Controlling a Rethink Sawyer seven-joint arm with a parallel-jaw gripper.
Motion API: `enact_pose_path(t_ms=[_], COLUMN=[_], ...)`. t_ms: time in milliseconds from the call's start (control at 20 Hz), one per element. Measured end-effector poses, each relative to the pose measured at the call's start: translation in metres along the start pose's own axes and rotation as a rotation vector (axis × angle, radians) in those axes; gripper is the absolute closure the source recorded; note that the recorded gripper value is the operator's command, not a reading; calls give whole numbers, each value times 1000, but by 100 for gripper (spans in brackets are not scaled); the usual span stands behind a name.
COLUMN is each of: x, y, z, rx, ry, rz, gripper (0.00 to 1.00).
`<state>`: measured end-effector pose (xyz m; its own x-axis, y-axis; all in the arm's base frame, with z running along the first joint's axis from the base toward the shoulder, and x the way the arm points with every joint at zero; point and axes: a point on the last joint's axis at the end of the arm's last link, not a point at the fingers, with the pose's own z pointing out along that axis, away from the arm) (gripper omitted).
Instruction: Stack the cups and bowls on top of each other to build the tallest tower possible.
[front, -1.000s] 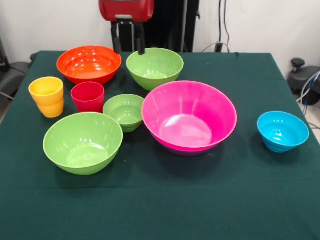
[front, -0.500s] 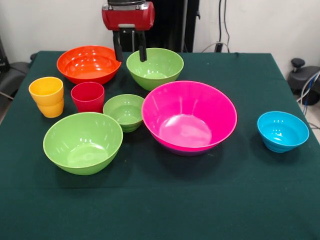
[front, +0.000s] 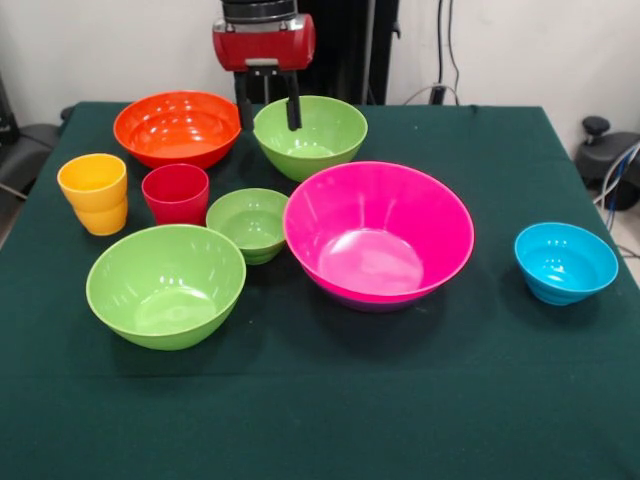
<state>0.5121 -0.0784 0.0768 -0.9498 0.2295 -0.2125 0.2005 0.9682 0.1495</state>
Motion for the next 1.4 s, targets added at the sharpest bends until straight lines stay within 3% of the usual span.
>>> enact_pose_path(t_ms=[600, 950, 1400], x=[25, 51, 70], y=[-4, -10, -22], z=[19, 45, 54], rx=[-11, -14, -13], ry=[41, 37, 62], rz=[-41, -84, -86], gripper=[0, 0, 0])
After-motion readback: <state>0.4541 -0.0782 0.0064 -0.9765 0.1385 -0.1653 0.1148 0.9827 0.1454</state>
